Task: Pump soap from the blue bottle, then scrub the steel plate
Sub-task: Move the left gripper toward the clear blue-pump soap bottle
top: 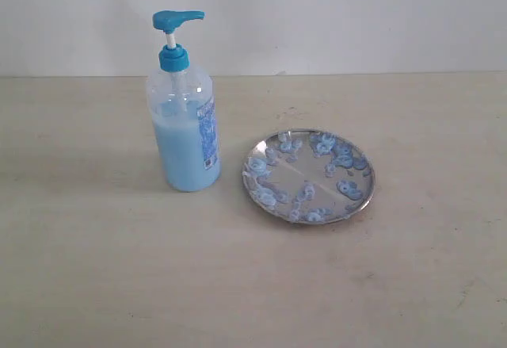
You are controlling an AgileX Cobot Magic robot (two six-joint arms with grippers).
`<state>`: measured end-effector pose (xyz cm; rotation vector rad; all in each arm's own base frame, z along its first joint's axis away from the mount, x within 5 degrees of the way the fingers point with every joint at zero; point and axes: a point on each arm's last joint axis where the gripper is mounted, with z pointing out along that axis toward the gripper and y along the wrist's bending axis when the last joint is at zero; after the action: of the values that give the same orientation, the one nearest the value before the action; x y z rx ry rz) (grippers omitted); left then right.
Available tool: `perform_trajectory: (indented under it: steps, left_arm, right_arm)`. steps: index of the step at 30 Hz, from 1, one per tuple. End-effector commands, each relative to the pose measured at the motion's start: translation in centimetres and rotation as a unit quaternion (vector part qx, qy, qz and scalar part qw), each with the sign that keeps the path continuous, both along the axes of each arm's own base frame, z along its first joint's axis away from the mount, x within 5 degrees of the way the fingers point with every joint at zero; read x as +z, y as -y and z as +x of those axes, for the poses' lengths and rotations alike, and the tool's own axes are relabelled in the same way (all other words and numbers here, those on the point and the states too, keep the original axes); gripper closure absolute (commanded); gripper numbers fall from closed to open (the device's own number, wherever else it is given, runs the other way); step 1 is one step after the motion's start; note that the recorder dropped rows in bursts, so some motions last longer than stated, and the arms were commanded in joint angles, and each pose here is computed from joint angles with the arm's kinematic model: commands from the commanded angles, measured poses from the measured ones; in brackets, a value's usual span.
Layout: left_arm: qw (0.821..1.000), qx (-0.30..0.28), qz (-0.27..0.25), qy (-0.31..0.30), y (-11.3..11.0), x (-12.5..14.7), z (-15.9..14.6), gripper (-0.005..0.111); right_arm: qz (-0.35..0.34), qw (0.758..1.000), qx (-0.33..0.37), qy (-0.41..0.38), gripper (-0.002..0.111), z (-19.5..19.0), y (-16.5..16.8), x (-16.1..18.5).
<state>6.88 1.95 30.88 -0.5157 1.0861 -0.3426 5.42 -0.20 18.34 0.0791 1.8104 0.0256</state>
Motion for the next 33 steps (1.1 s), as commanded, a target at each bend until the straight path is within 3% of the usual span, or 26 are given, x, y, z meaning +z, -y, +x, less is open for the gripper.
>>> perform_trajectory:
  steps: [1, 4, 6, 11, 15, 16, 18, 20, 21, 22, 23, 28, 33]
  left_arm:
    - [0.956, -0.142, 0.211, -0.143, 3.1, 2.4, 8.7, 0.103]
    - [0.912, -0.302, 0.220, -0.168, 5.6, -0.7, 13.6, 0.103]
    - [0.897, -0.364, 0.188, -0.167, 6.5, -3.5, 15.1, 0.103]
    - [0.913, -0.322, 0.177, -0.178, 5.7, -9.2, 16.3, 0.103]
    - [0.904, -0.322, 0.194, -0.201, 5.7, -12.8, 17.6, 0.101]
    - [0.897, -0.325, 0.223, -0.199, 5.8, -13.4, 18.0, 0.098]
    - [0.876, -0.323, 0.284, -0.218, 5.8, -15.2, 18.9, 0.076]
    - [0.866, -0.329, 0.287, -0.243, 5.7, -17.2, 20.0, 0.035]
    - [0.869, -0.334, 0.278, -0.235, 5.8, -17.9, 20.7, 0.001]
    - [0.874, -0.337, 0.270, -0.221, 5.9, -18.0, 21.0, -0.002]
    - [0.868, -0.350, 0.268, -0.226, 6.1, -19.0, 21.2, -0.001]
    - [0.808, -0.452, 0.337, -0.172, 8.0, -19.3, 22.7, -0.001]
    - [0.807, -0.453, 0.355, -0.133, 9.7, -19.0, 25.8, -0.001]
  right_arm:
    - [-0.003, 1.000, -0.001, 0.009, 0.109, 0.0, 0.0, 0.2]
    - [-0.003, 1.000, -0.001, 0.009, 0.109, 0.0, 0.0, 0.2]
    - [-0.003, 1.000, -0.001, 0.009, 0.109, 0.0, 0.0, 0.2]
    - [-0.003, 1.000, -0.001, 0.009, 0.109, 0.0, 0.0, 0.2]
    - [-0.003, 1.000, -0.001, 0.009, 0.109, 0.0, 0.0, 0.2]
    - [-0.003, 1.000, -0.001, 0.009, 0.109, 0.0, 0.0, 0.2]
    - [-0.003, 1.000, -0.001, 0.009, 0.109, 0.0, 0.0, 0.2]
    - [-0.003, 1.000, -0.001, 0.009, 0.109, 0.0, 0.0, 0.2]
    - [-0.003, 1.000, -0.001, 0.009, 0.109, 0.0, 0.0, 0.2]
    - [-0.003, 1.000, -0.001, 0.009, 0.109, 0.0, 0.0, 0.2]
    - [-0.003, 1.000, -0.001, 0.009, 0.109, 0.0, 0.0, 0.2]
    - [-0.003, 1.000, -0.001, 0.009, 0.109, 0.0, 0.0, 0.2]
    - [-0.003, 1.000, -0.001, 0.009, 0.109, 0.0, 0.0, 0.2]
